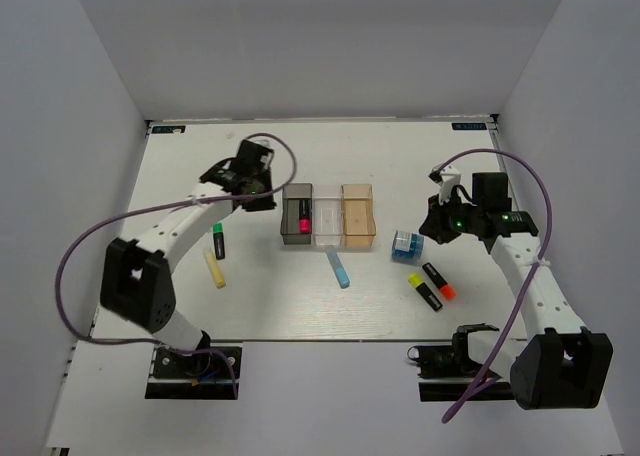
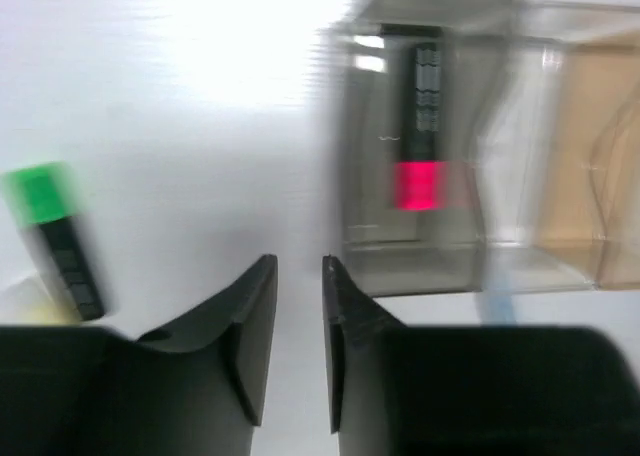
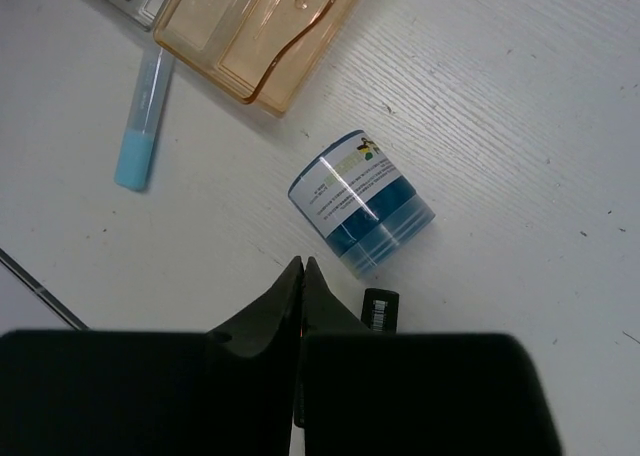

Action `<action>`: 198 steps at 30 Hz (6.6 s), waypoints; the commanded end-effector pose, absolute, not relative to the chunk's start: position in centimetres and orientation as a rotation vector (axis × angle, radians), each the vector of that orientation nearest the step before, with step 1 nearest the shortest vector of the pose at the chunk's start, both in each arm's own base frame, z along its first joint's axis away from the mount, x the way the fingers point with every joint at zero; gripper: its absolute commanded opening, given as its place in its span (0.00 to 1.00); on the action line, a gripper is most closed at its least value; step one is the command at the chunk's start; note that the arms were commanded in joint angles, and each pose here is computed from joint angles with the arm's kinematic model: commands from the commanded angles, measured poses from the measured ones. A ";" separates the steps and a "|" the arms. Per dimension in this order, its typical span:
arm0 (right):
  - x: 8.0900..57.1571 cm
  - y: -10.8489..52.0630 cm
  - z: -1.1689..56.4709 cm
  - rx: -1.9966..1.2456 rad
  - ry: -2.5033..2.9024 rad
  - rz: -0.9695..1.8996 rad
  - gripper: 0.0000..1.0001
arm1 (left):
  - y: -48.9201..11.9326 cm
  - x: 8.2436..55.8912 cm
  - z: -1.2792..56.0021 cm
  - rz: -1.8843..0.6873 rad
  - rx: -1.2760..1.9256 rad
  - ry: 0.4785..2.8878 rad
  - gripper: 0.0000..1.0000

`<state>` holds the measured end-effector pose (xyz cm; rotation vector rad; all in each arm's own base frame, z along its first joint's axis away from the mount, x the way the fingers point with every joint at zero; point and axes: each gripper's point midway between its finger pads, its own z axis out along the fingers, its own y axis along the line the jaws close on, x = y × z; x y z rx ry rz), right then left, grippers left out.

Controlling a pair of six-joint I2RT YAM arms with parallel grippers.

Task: Sort the stationery into containers
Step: Place the pen in the storage box, then pick up the pen from the center of the board, then place the pen in the storage box, then pick up the pen from the center of the board, then place the pen in the storage box, then pick up the pen from the center of the board.

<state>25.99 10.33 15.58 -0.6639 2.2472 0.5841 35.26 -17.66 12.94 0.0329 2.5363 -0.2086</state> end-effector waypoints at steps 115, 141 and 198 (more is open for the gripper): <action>17.5 2.0 -1.0 -1.140 2.703 0.200 0.00 | -18.6 19.7 10.9 -0.442 0.238 2.490 0.71; 30.9 31.7 18.1 -1.224 2.341 0.888 0.00 | -14.1 17.4 11.9 -0.373 0.055 2.430 0.71; 26.2 15.6 16.9 -0.642 2.418 0.099 0.57 | -31.4 19.1 16.1 -0.651 0.357 2.347 0.71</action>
